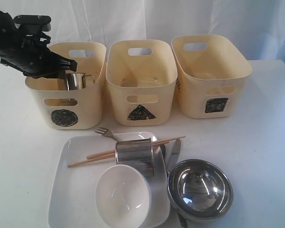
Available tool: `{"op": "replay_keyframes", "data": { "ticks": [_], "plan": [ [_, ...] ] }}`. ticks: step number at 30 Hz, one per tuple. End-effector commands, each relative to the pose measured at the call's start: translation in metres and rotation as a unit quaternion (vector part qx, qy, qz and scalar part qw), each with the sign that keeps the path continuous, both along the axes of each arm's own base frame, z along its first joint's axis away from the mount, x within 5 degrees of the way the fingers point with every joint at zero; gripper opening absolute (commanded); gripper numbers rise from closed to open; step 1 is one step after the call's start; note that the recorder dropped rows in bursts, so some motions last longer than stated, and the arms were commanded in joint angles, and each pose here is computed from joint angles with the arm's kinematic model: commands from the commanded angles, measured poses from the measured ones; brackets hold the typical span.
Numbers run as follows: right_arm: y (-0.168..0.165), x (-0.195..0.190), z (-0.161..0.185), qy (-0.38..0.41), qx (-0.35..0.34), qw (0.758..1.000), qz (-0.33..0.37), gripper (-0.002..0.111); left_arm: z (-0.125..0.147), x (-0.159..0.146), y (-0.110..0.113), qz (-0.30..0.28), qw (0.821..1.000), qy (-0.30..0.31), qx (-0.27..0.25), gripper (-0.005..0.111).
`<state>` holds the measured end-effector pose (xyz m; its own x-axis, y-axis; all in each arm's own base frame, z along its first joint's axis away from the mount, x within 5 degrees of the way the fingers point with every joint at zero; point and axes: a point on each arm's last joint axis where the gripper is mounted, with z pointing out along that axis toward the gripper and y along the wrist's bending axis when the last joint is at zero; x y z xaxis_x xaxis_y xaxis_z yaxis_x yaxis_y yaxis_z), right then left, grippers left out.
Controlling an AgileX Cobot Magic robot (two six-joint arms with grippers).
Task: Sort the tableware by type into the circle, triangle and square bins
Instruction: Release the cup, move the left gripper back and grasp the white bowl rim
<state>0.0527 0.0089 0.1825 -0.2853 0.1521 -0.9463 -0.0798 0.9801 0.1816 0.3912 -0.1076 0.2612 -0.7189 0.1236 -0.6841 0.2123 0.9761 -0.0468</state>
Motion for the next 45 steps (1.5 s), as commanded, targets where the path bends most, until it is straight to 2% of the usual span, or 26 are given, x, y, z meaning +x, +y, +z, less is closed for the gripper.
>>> {"op": "replay_keyframes", "data": {
  "ticks": [1,5,9,11,15,20,23,24,29,32,35,37,40,45],
  "plan": [
    [0.0,0.0,0.0,-0.008,-0.003,1.0,-0.001,0.0,0.007,-0.002,0.0,0.001,1.0,-0.005,-0.003,0.051],
    [0.0,0.0,0.0,-0.008,-0.003,1.0,-0.001,0.0,0.025,-0.009,0.002,0.002,1.0,-0.026,-0.012,0.051],
    [0.0,0.0,0.0,-0.008,-0.003,1.0,-0.001,0.0,0.055,-0.027,0.006,0.001,0.999,-0.041,-0.016,0.049],
    [0.0,0.0,0.0,-0.008,-0.003,1.0,-0.001,0.0,0.07,-0.042,0.011,-0.002,0.999,-0.033,-0.011,0.039],
    [0.0,0.0,0.0,-0.008,-0.003,1.0,-0.001,0.0,0.09,-0.074,0.013,-0.043,0.999,-0.011,0.024,0.0],
    [0.0,0.0,0.0,-0.008,-0.003,1.0,-0.001,0.0,0.098,-0.12,0.001,-0.093,0.996,-0.012,0.008,0.0],
    [0.0,0.0,0.0,-0.008,-0.003,1.0,-0.001,0.0,0.09,-0.154,-0.014,-0.135,0.991,-0.024,-0.012,0.0],
    [0.0,0.0,0.0,-0.008,-0.003,1.0,-0.001,0.0,0.079,-0.169,-0.02,-0.147,0.989,-0.022,-0.021,0.0],
    [0.0,0.0,0.0,-0.008,-0.003,1.0,-0.001,0.0,0.026,-0.199,-0.03,-0.165,0.985,-0.015,-0.045,0.0],
    [0.0,0.0,0.0,-0.008,-0.003,1.0,-0.001,0.0,0.01,-0.208,-0.034,-0.182,0.982,-0.007,-0.042,0.0],
    [0.0,0.0,0.0,-0.008,-0.003,1.0,-0.001,0.0,-0.001,-0.216,-0.034,-0.174,0.982,0.035,-0.058,0.0],
    [0.0,0.0,0.0,-0.008,-0.003,1.0,-0.001,0.0,-0.005,-0.218,-0.034,-0.176,0.981,0.06,-0.049,0.0],
    [0.0,0.0,0.0,-0.008,-0.003,1.0,-0.001,0.0,-0.01,-0.22,-0.033,-0.189,0.978,0.083,-0.028,0.007],
    [0.0,0.0,0.0,-0.008,-0.003,1.0,-0.001,0.0,-0.016,-0.217,-0.039,-0.213,0.973,0.085,-0.029,0.034]
  ]
}}
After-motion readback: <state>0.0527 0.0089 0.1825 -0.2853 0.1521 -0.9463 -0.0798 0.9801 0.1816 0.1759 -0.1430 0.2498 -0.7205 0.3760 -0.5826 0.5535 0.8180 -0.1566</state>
